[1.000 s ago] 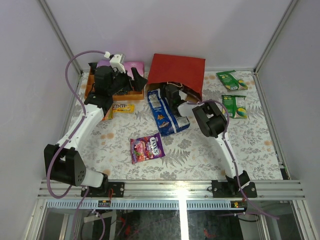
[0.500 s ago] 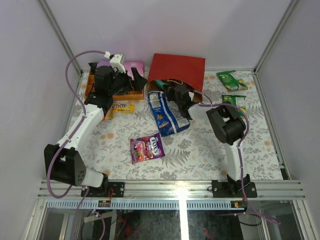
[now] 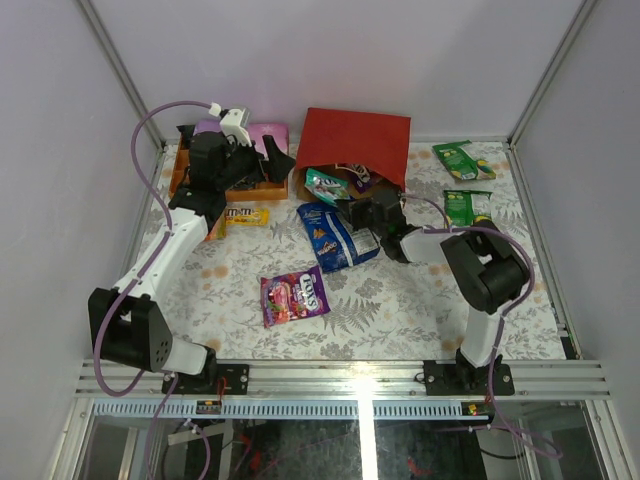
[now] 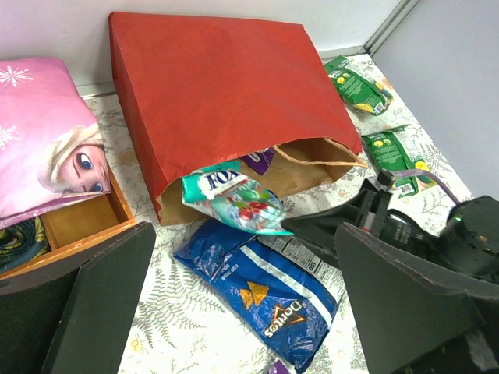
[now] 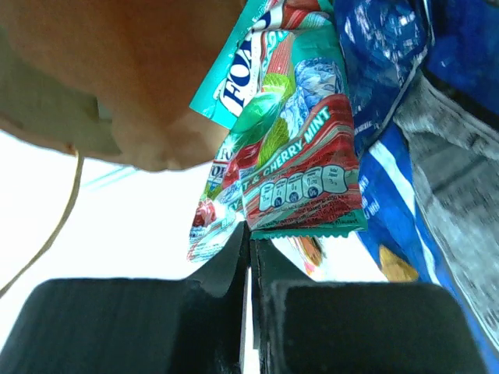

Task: Take the snacks out of the paper bag
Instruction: Take out the snack from the paper bag, then place the snack at the center of the board.

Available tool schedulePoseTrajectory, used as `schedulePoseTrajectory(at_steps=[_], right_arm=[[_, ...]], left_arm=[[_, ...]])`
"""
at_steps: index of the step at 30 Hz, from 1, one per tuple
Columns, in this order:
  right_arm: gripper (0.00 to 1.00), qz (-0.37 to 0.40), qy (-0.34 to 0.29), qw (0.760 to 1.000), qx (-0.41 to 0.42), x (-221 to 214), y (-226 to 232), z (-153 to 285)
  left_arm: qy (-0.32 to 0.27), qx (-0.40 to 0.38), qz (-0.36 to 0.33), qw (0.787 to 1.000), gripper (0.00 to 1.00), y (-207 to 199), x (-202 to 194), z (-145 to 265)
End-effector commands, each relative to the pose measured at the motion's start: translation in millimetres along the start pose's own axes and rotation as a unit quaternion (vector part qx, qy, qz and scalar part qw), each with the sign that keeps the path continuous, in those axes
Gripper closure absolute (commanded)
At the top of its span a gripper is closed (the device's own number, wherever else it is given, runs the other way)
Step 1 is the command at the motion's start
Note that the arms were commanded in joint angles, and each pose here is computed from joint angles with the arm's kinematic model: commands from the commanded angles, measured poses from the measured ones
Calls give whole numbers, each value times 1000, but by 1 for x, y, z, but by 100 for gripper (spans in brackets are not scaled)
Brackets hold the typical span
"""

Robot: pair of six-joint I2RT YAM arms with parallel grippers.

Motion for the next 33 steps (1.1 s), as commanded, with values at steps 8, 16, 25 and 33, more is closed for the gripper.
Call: schedulePoseTrajectory(at_steps=[8, 16, 25, 33], right_arm=[[100, 144, 88, 985, 29, -11, 10, 89], [100, 344, 119, 931, 29, -5, -3, 157], [100, 505, 15, 862, 39, 15, 36, 261], [100, 512, -88, 853, -47, 39, 33, 312]], left_arm=[[-10, -6, -7, 1000, 0, 2, 5, -3], [-1, -6, -6, 1000, 0, 5, 0, -8], [18, 20, -14, 1000, 0, 11, -3, -10], [0, 10, -17, 1000, 0, 4, 5, -2]])
Point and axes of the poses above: each gripper's point midway between its finger pads, its own z axis back along the fingers, its own y axis along the line the jaws close on, x = y × z, the point moved 10 cm from there along z, back along the fingers, and after that the axes turned 1 degree about -z, right-handed, at the moved point
